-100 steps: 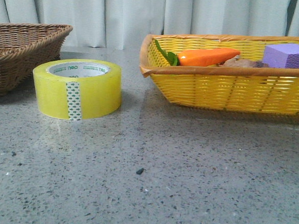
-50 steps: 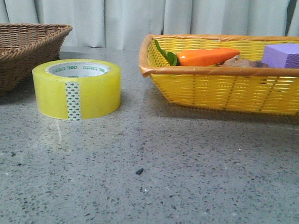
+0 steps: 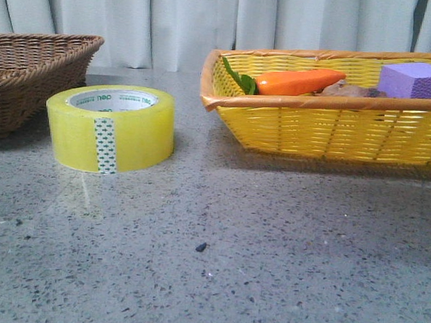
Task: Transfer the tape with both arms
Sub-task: 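Withdraw the right gripper upward away from the tape roll, then lower the left gripper onto the tape roll and grasp its rim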
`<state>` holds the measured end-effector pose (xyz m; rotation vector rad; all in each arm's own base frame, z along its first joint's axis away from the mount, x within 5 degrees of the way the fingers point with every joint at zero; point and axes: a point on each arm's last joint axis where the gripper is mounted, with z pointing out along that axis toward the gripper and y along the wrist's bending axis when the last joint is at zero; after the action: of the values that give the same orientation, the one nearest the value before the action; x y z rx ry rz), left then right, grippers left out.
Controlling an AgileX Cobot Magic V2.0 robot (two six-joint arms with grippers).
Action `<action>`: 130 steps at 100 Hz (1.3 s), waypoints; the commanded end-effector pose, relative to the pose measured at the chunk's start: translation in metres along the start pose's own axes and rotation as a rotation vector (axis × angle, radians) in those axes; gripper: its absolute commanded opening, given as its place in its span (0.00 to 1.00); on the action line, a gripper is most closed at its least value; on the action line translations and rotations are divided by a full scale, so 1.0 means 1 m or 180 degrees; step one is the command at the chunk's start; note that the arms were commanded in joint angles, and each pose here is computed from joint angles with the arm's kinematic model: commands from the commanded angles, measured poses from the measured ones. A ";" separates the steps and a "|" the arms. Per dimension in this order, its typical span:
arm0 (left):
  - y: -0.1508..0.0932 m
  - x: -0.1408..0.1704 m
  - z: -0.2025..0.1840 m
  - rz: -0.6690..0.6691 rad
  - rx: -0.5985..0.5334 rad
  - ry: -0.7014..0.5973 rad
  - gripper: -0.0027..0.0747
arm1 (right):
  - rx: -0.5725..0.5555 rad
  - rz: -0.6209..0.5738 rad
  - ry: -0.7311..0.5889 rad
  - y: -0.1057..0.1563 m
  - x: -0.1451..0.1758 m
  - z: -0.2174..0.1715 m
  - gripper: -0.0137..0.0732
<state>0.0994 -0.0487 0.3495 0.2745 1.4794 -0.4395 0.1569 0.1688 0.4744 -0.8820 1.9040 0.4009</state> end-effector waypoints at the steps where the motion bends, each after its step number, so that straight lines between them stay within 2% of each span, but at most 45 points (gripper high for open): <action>1: -0.006 -0.012 0.008 -0.0034 0.0159 -0.0144 0.45 | 0.0061 0.0065 -0.0582 -0.003 0.004 -0.021 0.08; 8: -0.011 -0.010 0.017 -0.0039 0.0246 0.0010 0.50 | 0.0094 0.0102 -0.0694 -0.003 0.019 -0.025 0.08; 26: -0.024 -0.011 0.047 -0.0030 0.0437 0.0409 0.50 | 0.0133 0.0038 -0.0903 -0.001 0.062 -0.032 0.08; 52: -0.049 0.003 0.100 0.0106 0.0603 0.1471 0.50 | 0.0107 0.0250 -0.0796 0.000 0.106 -0.044 0.08; 64: -0.056 0.011 0.124 0.0404 0.0670 0.1923 0.50 | 0.0101 0.0313 -0.0815 0.000 0.113 -0.048 0.08; 89: -0.068 0.030 0.162 0.0751 0.0849 0.2754 0.50 | 0.0113 0.0319 -0.0769 0.000 0.116 -0.052 0.08; 103: -0.073 0.040 0.176 0.0907 0.1013 0.2869 0.50 | 0.0117 0.0320 -0.0739 0.000 0.117 -0.051 0.08; 130: -0.075 0.067 0.195 0.1058 0.1086 0.3139 0.50 | 0.0117 0.0320 -0.0739 0.000 0.117 -0.051 0.08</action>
<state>0.2406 -0.2033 0.2890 1.1285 2.3371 -0.2536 0.0926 0.0915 0.3831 -0.7145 1.8318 0.4883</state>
